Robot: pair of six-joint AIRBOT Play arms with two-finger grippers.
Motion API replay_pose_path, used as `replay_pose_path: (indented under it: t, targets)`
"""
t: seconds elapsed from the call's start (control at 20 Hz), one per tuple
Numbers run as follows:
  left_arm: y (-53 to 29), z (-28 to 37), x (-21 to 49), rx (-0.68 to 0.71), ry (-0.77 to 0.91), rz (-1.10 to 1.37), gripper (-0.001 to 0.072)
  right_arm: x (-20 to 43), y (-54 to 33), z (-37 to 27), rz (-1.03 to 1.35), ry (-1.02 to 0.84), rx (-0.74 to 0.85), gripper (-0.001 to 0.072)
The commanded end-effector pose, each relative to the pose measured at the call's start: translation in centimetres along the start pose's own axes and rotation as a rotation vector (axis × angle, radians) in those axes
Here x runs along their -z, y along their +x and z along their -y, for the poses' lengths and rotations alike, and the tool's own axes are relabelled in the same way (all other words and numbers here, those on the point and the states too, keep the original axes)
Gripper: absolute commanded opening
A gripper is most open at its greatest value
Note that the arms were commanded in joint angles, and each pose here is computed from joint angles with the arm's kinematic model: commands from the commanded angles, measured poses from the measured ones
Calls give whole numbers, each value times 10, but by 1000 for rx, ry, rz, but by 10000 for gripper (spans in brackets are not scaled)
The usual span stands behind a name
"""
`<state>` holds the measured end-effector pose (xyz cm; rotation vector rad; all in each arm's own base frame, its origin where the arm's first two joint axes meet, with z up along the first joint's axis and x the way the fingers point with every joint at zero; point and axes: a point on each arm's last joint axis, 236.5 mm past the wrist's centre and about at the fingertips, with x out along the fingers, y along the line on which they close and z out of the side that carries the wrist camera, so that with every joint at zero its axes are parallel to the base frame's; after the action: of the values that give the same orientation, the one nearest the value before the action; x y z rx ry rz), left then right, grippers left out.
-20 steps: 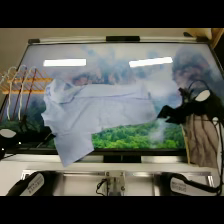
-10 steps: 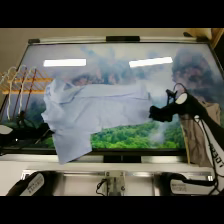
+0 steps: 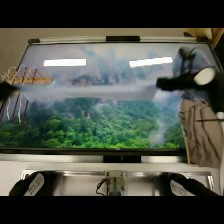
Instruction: Fold the shirts.
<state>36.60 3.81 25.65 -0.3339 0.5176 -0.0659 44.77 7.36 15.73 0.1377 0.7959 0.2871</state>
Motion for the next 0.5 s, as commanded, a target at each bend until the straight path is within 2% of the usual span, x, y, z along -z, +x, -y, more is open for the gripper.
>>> replay_pose_path:
  t: [0.0,0.1,0.2,0.3,0.45]
  targets:
    - [-210,114,-157,-13,283,603,33,-140,-226,-55,626,-286,102,72]
    - [-319,153,-170,-53,296,825,33,-153,-356,-94,934,-308,96,71]
    - [-387,178,-151,-42,264,952,32,-127,-439,-118,1094,-319,87,71]
    - [-418,195,-127,12,211,994,33,-96,-483,-126,1150,-297,88,71]
    - [-408,192,-101,-6,192,891,33,-63,-499,-108,1111,-220,161,71]
